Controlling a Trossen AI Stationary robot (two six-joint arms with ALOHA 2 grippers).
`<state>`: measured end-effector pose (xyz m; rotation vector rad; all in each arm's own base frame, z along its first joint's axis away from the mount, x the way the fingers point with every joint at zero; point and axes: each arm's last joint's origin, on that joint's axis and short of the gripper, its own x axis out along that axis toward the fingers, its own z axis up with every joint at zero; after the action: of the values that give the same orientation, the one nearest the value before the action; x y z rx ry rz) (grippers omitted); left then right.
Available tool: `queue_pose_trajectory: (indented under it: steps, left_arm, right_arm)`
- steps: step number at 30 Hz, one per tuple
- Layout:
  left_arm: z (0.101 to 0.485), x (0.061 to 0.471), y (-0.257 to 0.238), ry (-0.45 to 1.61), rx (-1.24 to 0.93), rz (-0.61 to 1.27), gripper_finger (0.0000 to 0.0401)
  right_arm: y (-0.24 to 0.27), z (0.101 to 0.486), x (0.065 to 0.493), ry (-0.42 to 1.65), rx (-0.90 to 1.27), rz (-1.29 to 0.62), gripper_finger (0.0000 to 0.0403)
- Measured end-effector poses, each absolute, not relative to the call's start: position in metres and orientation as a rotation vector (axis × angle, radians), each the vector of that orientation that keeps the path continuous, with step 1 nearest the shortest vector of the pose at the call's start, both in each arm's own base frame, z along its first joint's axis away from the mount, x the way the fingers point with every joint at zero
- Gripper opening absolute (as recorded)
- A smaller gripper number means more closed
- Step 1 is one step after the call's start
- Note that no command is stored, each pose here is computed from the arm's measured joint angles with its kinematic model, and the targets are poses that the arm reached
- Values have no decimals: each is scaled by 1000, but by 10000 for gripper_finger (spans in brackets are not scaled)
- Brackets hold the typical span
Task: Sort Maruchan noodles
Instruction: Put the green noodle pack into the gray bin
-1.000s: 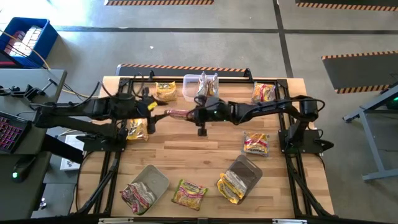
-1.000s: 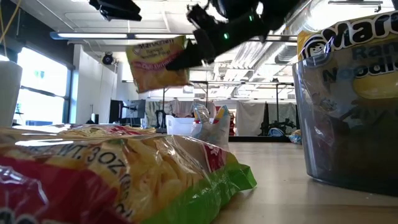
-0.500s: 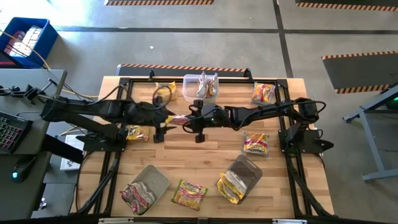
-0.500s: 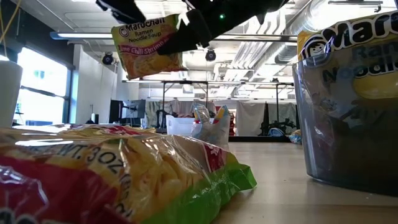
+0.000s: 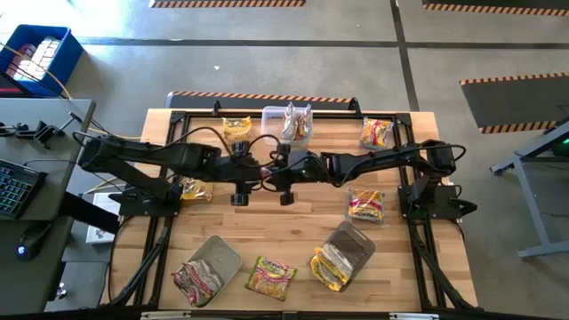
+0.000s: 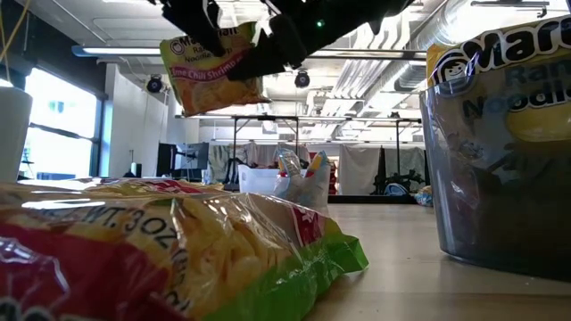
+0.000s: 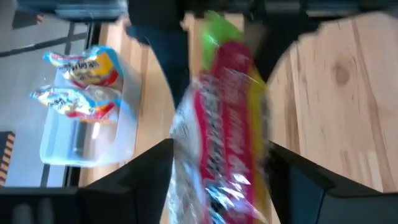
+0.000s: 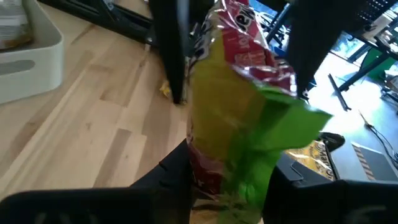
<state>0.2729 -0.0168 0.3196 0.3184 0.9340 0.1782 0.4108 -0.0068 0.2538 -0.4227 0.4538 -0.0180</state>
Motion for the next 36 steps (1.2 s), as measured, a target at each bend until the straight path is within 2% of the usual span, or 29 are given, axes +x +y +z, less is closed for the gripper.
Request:
queue_pose_trajectory:
  steps: [10, 16, 22, 26, 31, 36]
  left_arm:
    - [314, 275, -17, 983, 364, 148, 142]
    - [321, 267, -21, 961, 374, 131, 89]
    - [325, 257, -26, 986, 386, 110, 86]
    - [325, 248, -36, 1027, 373, 45, 86]
    - [327, 235, -63, 1118, 320, -141, 86]
    - [331, 220, -101, 1128, 329, -320, 86]
  right_arm:
    - [0, 254, 411, 447, -445, -1, 105]
    - [7, 257, 412, 428, -464, -77, 136]
    - [14, 265, 408, 428, -489, -161, 186]
    - [21, 275, 396, 484, -569, -204, 197]
    - [20, 284, 378, 563, -536, -257, 171]
    - [18, 263, 367, 609, -458, -292, 88]
